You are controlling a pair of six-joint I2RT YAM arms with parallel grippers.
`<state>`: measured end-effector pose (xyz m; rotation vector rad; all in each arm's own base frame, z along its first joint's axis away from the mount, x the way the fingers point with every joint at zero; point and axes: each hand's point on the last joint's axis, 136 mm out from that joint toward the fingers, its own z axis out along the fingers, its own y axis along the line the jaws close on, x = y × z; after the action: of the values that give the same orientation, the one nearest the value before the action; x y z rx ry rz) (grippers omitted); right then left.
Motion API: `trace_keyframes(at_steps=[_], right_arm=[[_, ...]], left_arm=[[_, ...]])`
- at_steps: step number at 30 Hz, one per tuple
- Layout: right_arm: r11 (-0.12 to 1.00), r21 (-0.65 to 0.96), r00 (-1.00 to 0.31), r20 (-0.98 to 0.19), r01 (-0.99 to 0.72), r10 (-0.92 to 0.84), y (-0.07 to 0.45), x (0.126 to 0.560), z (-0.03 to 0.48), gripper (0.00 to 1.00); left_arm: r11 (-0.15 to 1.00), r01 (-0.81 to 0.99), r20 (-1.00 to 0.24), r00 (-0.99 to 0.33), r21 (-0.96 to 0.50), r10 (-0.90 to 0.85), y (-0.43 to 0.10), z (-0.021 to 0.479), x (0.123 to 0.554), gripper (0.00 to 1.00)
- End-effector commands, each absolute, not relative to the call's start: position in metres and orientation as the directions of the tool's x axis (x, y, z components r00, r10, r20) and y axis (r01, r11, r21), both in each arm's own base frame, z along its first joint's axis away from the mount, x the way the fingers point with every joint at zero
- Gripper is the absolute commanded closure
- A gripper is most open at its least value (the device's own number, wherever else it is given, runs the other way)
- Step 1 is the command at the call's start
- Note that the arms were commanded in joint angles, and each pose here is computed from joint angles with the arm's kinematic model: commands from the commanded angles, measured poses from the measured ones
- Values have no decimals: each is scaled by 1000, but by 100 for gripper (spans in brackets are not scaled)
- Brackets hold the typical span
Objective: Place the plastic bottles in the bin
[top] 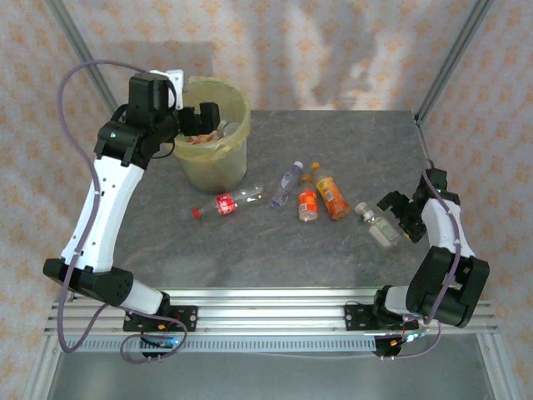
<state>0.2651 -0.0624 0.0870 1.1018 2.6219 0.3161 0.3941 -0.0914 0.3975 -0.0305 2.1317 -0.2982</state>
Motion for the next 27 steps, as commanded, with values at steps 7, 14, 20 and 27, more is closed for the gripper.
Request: trace_keyframes(at_steps=[7,14,20,27], right_arm=[[667,399,-694,-99,629,713,-41,262,73,0],[643,455,-693,-75,616,717,-25,256,76,2],[653,449,-706,-64,610,705,-12,247,72,3],[692,385,-728,-70,611,682,-2,237,67,4]], left_arm=[[952,119,-850,-491,-284,-192,-95,419,379,0],[950,111,-845,-494,-293,-204,-94,415,377,0],[951,101,-846,-491,-292,-208,-92,414,376,0],[950,89,-841,-495,-299,-219,-91,411,375,0]])
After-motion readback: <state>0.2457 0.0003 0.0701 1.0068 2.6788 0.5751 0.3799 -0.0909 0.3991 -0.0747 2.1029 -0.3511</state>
